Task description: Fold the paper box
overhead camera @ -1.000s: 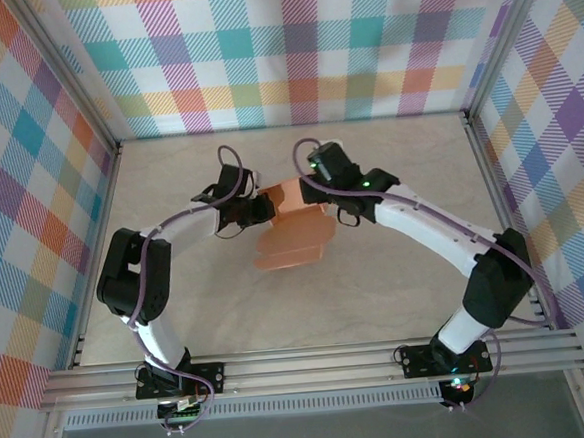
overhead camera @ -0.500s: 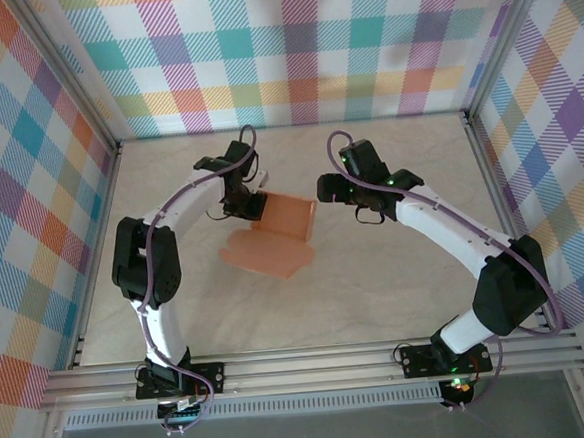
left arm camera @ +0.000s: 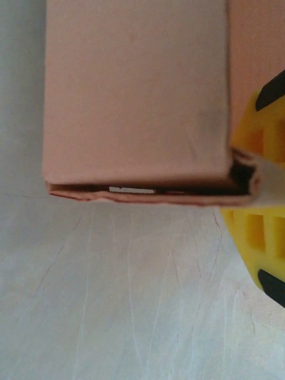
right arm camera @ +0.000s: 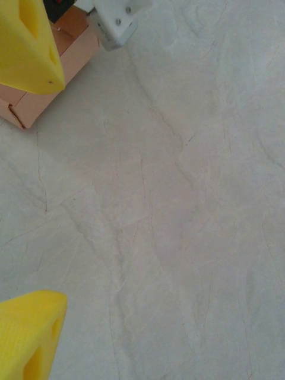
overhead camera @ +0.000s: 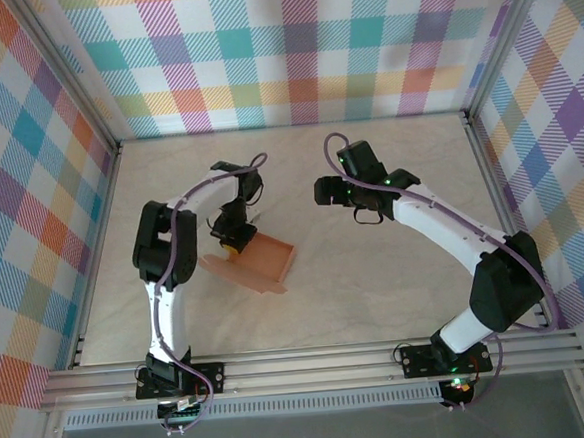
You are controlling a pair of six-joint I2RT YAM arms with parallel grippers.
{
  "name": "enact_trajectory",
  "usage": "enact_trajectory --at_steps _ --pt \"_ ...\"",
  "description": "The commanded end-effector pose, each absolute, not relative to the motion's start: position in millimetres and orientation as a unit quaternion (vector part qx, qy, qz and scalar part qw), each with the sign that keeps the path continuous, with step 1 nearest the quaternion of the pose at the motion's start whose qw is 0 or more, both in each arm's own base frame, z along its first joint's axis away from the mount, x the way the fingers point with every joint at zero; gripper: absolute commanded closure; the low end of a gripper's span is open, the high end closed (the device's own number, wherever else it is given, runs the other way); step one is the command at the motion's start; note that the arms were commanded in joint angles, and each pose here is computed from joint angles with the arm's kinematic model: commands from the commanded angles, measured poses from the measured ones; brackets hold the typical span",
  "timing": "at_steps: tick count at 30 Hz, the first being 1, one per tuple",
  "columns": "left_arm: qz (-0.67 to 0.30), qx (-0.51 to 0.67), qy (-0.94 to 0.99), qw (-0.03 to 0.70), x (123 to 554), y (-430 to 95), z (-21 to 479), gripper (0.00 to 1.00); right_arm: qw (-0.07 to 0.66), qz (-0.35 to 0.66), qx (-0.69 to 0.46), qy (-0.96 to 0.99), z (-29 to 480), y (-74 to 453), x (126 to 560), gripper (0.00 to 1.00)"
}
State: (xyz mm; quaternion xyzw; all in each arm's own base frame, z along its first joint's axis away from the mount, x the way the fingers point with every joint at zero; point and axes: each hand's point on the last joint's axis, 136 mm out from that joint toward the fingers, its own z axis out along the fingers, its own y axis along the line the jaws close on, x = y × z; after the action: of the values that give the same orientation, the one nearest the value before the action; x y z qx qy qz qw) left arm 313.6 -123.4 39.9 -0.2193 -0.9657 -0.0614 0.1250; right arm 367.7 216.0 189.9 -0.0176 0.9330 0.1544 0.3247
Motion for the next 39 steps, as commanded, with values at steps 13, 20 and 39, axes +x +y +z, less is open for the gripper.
enact_trajectory --at_steps 13,20,39 --pt "-0.059 -0.204 -0.976 -0.055 369.2 -156.6 119.1 0.24 0.325 0.154 -0.029 0.933 181.8 216.4 372.0 0.14" --pt "-0.026 -0.112 -0.959 -0.260 396.4 -152.3 200.9 0.12 0.298 0.184 -0.082 0.933 158.7 240.6 374.4 0.12" --pt "0.055 0.121 -0.918 -0.374 297.5 -28.7 249.6 0.00 0.247 0.158 -0.310 0.904 75.4 367.9 353.3 0.06"
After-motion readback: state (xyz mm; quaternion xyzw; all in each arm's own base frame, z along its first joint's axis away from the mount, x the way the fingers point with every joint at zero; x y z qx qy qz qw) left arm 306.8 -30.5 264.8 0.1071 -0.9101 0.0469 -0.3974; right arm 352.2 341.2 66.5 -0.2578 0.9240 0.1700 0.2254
